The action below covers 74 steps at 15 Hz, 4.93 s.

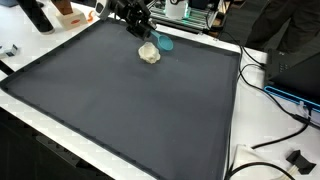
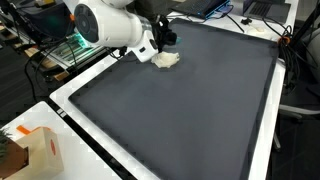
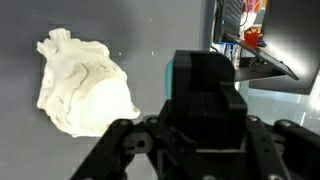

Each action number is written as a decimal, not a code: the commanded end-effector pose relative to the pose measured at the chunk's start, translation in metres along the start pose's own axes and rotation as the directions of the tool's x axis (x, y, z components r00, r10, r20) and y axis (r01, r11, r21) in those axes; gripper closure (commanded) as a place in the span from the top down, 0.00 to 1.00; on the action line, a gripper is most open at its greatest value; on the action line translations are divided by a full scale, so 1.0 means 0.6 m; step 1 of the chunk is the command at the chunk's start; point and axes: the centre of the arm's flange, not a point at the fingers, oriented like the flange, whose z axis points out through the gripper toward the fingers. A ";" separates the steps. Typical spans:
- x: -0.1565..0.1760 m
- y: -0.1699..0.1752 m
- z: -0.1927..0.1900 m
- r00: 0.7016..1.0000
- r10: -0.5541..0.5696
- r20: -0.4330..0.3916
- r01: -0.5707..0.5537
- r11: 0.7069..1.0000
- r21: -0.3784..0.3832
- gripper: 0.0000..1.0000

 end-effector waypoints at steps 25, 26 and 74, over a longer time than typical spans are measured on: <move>-0.017 -0.213 -0.098 0.842 0.480 -0.247 -0.538 0.702 -0.467 0.25; -0.019 -0.228 -0.098 0.833 0.484 -0.269 -0.550 0.672 -0.496 0.25; -0.026 -0.330 -0.118 0.972 0.173 -0.160 -0.235 0.691 -0.683 0.25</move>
